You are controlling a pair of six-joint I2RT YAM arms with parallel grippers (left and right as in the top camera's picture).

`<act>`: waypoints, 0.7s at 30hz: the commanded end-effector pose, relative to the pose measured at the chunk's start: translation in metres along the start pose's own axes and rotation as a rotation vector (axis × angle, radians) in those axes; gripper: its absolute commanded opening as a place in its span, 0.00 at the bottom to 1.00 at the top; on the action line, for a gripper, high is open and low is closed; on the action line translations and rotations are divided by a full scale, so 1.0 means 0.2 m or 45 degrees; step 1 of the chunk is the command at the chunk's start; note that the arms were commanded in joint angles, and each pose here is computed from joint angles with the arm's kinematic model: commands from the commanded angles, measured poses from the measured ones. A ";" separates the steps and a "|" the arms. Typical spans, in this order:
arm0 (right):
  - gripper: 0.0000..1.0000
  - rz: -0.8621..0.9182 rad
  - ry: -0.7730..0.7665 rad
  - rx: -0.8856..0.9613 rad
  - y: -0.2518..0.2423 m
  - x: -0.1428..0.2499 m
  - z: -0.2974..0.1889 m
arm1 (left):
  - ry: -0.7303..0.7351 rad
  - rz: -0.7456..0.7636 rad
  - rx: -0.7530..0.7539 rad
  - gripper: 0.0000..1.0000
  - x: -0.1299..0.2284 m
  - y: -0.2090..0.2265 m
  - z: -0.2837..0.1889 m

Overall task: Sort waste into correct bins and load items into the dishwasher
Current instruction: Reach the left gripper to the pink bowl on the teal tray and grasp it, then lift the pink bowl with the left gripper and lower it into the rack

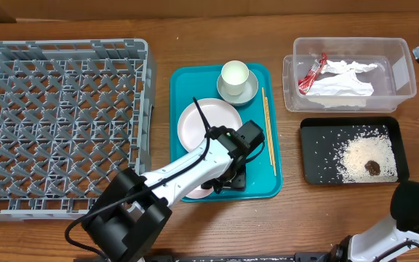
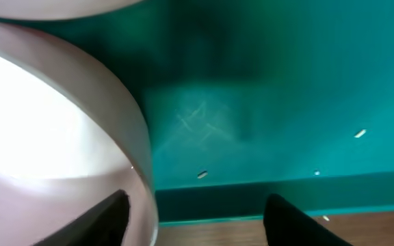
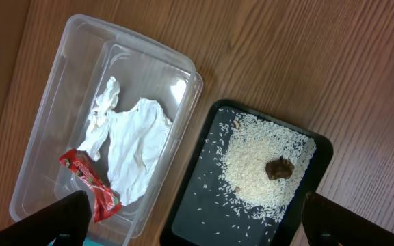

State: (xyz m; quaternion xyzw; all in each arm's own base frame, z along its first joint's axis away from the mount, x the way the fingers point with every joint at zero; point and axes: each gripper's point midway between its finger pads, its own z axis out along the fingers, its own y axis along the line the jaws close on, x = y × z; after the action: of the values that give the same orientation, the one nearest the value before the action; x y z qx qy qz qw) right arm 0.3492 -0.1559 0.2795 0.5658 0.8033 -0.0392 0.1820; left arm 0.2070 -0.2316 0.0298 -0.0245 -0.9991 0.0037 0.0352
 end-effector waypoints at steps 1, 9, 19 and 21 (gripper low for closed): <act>1.00 0.005 -0.032 -0.024 0.01 -0.02 -0.04 | -0.018 -0.019 -0.005 0.54 -0.01 0.02 -0.01; 1.00 0.004 -0.032 -0.024 0.01 -0.02 -0.04 | -0.019 -0.019 -0.005 0.04 -0.01 0.02 -0.01; 1.00 0.005 -0.032 -0.024 0.01 -0.02 -0.04 | 0.038 0.072 0.161 0.04 -0.01 -0.15 -0.22; 1.00 0.005 -0.032 -0.024 0.01 -0.02 -0.04 | 0.024 0.111 0.171 0.04 -0.03 -0.17 -0.30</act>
State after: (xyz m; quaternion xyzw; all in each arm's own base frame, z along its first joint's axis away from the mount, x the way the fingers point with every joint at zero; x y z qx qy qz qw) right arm 0.3492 -0.1559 0.2795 0.5659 0.8031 -0.0392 0.1820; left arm 0.2049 -0.2448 0.0568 -0.0336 -0.9973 0.0264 0.0590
